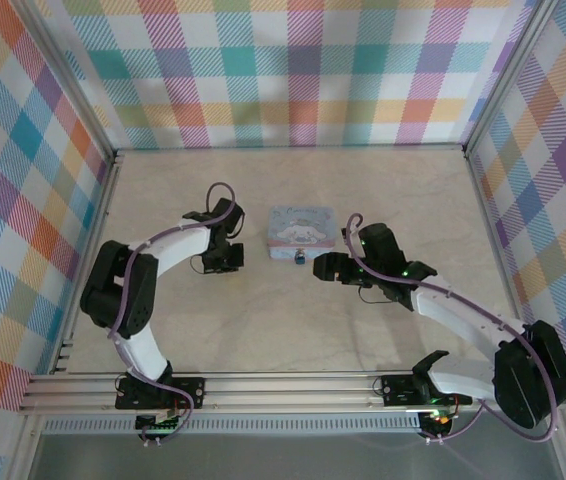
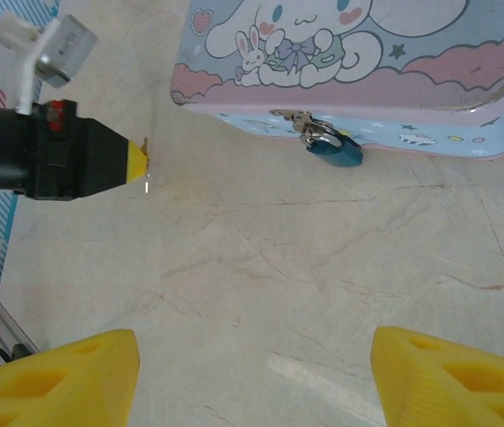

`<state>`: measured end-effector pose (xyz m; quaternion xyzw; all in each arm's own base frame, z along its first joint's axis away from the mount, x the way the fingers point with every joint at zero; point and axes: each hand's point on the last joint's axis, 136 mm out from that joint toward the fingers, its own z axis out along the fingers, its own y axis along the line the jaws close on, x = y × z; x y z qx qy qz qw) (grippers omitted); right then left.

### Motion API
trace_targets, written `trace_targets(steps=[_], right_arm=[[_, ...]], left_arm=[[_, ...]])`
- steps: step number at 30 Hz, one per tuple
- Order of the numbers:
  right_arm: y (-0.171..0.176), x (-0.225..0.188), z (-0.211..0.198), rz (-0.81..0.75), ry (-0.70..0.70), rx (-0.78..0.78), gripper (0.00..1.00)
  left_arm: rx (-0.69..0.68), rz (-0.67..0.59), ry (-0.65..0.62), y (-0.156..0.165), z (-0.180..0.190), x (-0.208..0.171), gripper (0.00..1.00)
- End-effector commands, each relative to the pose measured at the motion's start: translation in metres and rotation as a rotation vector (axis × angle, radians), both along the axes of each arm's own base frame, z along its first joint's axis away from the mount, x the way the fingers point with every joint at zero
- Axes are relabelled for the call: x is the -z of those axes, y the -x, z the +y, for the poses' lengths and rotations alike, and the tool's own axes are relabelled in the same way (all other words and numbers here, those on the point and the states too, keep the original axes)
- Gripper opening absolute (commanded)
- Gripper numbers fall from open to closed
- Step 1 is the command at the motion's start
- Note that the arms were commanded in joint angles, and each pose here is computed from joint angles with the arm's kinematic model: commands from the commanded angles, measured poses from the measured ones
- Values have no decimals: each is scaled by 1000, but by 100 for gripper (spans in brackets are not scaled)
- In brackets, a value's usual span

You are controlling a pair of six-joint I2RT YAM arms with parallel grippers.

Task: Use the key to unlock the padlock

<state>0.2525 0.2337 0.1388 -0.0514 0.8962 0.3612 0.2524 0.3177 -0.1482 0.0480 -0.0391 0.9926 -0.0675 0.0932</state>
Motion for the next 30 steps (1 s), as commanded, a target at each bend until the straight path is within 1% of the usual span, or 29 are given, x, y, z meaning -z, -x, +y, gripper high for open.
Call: trace_targets(steps=[1,7,11,14,17,18,23,30], right_arm=[[3,-17,7,-40,-62,-25,70],[6,-37,19,-67,-145,-77,68],[11,-58,31,-97,-228,-142,64],[13,-74,38,-127,-270,-184,58],[11,-86,43,-136,-299,-200,54],[10,-90,45,-136,-307,-203,54],[3,-110,56,-147,-359,-219,44],[-6,-130,79,-165,-364,-250,38]], left_arm=[[35,-62,136,3,-21,-45,0],[79,-152,320,4,-46,-99,0],[124,-190,485,9,-69,-135,0],[177,-220,613,14,-85,-163,0],[232,-258,703,20,-96,-187,0],[246,-265,722,22,-98,-192,0],[316,-284,809,36,-107,-209,0],[334,-271,824,43,-114,-209,0]])
